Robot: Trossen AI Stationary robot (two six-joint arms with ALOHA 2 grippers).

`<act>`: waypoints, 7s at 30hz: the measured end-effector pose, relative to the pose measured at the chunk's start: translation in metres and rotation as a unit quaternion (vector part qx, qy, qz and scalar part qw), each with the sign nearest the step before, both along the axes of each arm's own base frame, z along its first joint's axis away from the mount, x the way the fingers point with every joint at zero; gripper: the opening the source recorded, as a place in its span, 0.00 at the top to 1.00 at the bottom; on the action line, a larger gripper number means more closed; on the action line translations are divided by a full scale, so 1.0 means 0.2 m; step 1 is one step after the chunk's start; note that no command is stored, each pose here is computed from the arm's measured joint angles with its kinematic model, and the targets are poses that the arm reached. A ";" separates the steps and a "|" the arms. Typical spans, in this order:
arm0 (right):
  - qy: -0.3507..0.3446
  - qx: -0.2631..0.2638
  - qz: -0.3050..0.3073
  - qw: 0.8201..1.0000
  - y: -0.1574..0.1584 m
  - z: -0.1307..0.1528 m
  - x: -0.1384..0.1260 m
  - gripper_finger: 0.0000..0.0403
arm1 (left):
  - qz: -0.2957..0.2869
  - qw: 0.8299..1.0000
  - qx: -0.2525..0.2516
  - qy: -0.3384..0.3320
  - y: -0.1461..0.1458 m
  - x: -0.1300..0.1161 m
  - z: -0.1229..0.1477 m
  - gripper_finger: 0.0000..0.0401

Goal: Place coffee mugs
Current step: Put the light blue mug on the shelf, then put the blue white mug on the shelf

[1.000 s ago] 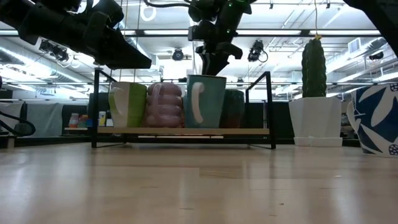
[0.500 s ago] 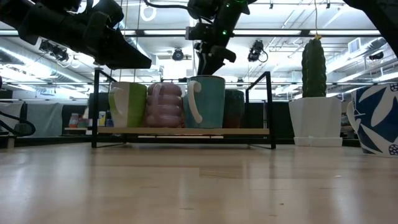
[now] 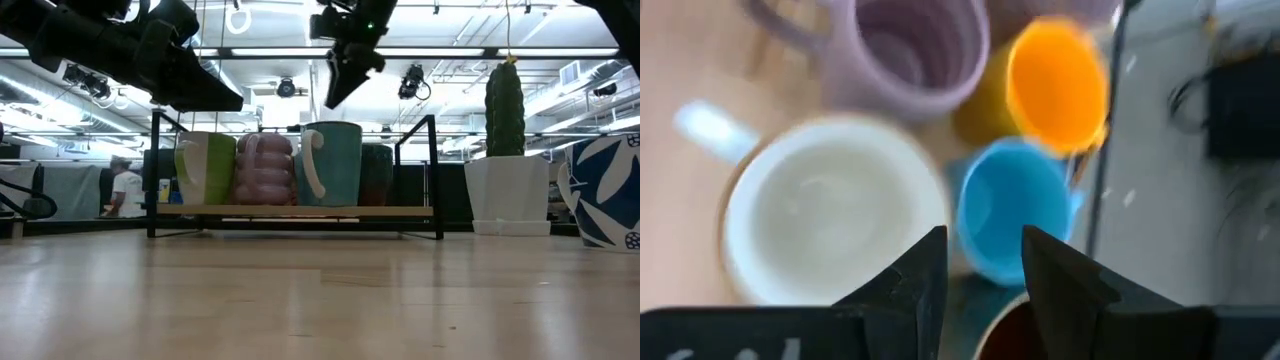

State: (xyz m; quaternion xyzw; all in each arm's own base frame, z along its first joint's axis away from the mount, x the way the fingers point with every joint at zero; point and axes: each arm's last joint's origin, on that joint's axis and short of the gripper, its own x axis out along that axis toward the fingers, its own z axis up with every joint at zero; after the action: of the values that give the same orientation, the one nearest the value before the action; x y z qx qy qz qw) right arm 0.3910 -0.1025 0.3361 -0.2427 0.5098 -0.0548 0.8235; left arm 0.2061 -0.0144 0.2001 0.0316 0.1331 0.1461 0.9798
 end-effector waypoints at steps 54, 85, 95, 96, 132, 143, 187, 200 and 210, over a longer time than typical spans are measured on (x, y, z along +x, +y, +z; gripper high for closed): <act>0.010 0.084 -0.215 0.973 0.02 -0.27 -0.07 0.67 | 0.000 1.000 -0.001 0.000 0.00 0.00 0.00 0.61; 0.246 0.197 -0.230 0.921 0.69 -0.26 -0.41 0.67 | -0.008 0.999 0.028 0.015 0.00 0.00 -0.01 0.61; 0.207 0.209 -0.362 0.884 0.66 -0.36 -0.81 0.67 | -0.010 0.999 0.038 0.005 0.00 0.00 0.01 0.61; 0.196 0.203 -0.382 0.880 0.63 -0.36 -0.84 0.67 | -0.010 0.999 0.038 0.003 0.00 0.00 0.01 0.61; 0.164 0.353 -0.406 0.827 0.40 -0.71 -0.93 0.67 | -0.010 0.999 0.037 0.001 0.00 0.00 0.01 0.61; 0.167 0.337 -0.351 0.857 0.54 -0.65 -0.76 0.67 | -0.009 0.999 0.034 0.000 0.00 0.00 0.01 0.61; 0.199 0.300 -0.499 0.788 0.98 -0.45 -0.68 0.67 | -0.035 0.975 0.214 -0.039 0.00 0.02 0.11 0.61; 0.238 0.253 -0.476 0.808 0.99 -0.62 -0.59 0.67 | -0.036 0.975 0.215 -0.038 0.00 0.02 0.10 0.61; 0.250 0.235 -0.427 0.837 0.98 -0.65 -0.57 0.84 | -0.036 0.975 0.214 -0.036 0.00 0.02 0.10 0.61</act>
State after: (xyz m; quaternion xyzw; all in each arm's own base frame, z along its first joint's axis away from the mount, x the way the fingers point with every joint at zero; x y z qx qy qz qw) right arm 0.2766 0.0938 0.2068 0.1945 0.7488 -0.2176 0.5951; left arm 0.2096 -0.0145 0.2206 0.2402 0.0618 0.1369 0.9590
